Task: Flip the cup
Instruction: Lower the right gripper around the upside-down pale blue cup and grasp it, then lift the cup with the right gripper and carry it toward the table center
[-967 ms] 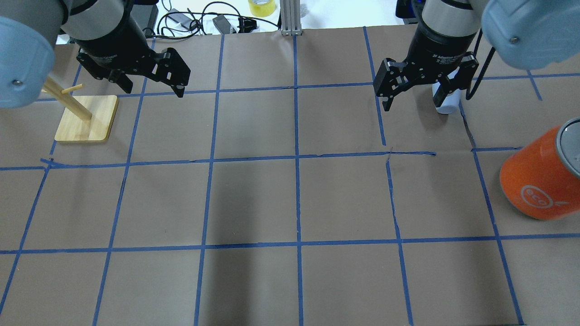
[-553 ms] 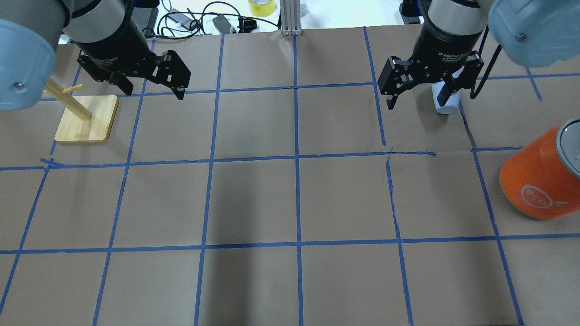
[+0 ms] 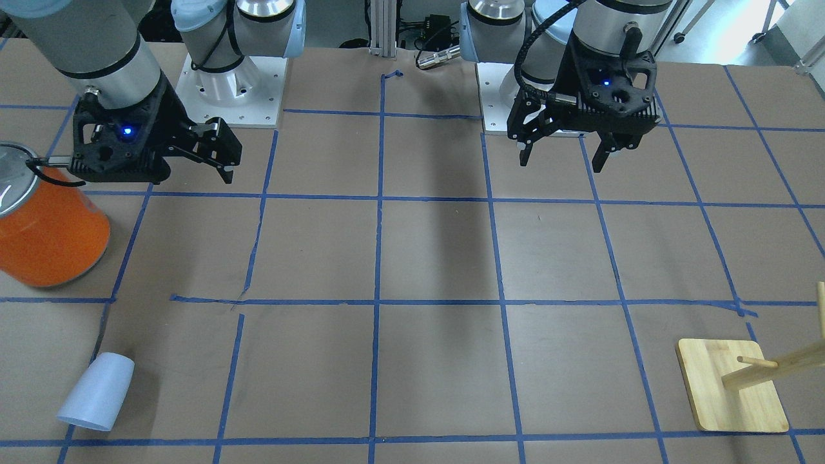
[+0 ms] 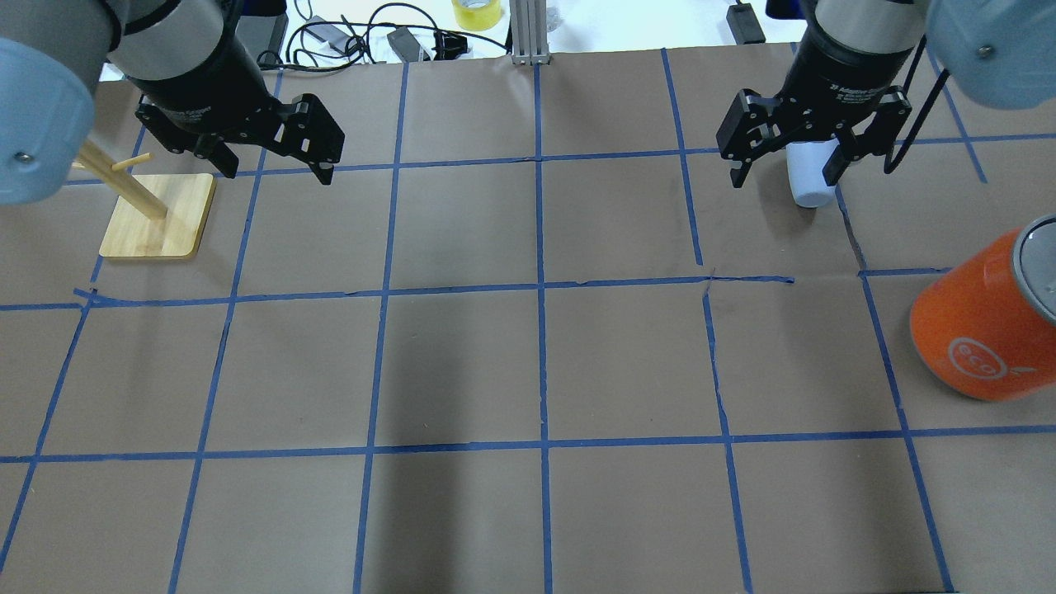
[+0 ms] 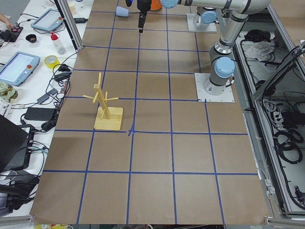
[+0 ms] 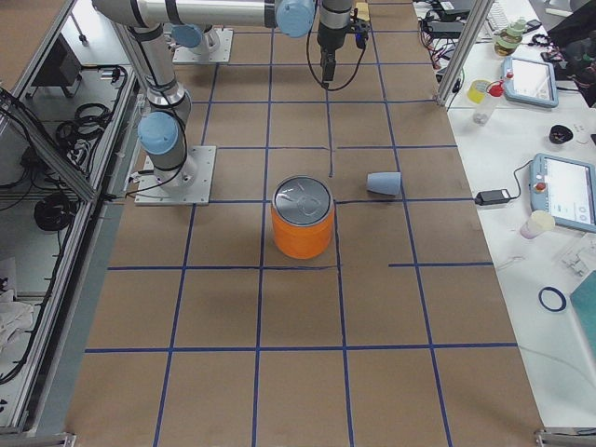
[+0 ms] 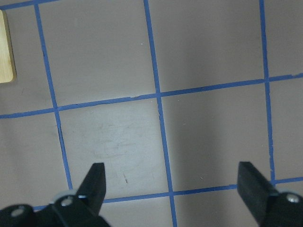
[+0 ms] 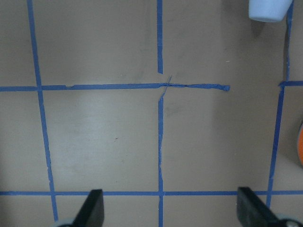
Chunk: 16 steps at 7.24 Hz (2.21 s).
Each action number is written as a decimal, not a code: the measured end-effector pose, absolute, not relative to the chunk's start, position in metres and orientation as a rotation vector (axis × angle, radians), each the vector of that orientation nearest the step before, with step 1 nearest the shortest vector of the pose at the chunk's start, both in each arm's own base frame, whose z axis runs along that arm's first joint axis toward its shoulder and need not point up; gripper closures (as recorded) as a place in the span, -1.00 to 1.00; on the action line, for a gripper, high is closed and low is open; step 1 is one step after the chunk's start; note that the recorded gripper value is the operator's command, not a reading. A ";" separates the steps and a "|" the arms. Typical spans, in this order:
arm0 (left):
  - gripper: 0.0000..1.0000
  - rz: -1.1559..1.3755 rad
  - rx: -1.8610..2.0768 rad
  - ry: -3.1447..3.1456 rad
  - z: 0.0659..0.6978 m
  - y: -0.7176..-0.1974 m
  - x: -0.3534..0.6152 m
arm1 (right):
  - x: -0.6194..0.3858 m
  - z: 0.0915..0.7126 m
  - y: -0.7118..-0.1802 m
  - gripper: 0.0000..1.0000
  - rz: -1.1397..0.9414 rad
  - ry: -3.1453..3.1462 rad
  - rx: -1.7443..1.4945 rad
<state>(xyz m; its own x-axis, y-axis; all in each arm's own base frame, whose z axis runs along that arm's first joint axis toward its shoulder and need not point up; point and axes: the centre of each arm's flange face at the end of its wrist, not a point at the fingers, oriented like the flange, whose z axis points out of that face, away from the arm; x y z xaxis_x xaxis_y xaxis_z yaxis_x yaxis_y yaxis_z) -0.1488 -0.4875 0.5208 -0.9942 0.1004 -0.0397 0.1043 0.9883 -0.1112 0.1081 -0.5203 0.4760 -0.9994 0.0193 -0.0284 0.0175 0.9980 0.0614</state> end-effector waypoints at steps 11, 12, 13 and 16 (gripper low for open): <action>-1.00 -0.170 0.155 3.102 0.520 -0.487 -0.149 | -0.031 0.252 -0.662 -1.00 -0.200 3.197 0.307; -1.00 -0.170 0.155 3.102 0.520 -0.487 -0.149 | -0.034 0.236 -0.668 -1.00 -0.196 3.210 0.312; -1.00 -0.169 0.156 3.102 0.519 -0.487 -0.149 | -0.036 0.224 -0.674 -1.00 -0.191 3.215 0.314; -1.00 -0.167 0.156 3.102 0.519 -0.487 -0.149 | -0.041 0.207 -0.692 -1.00 -0.187 3.216 0.314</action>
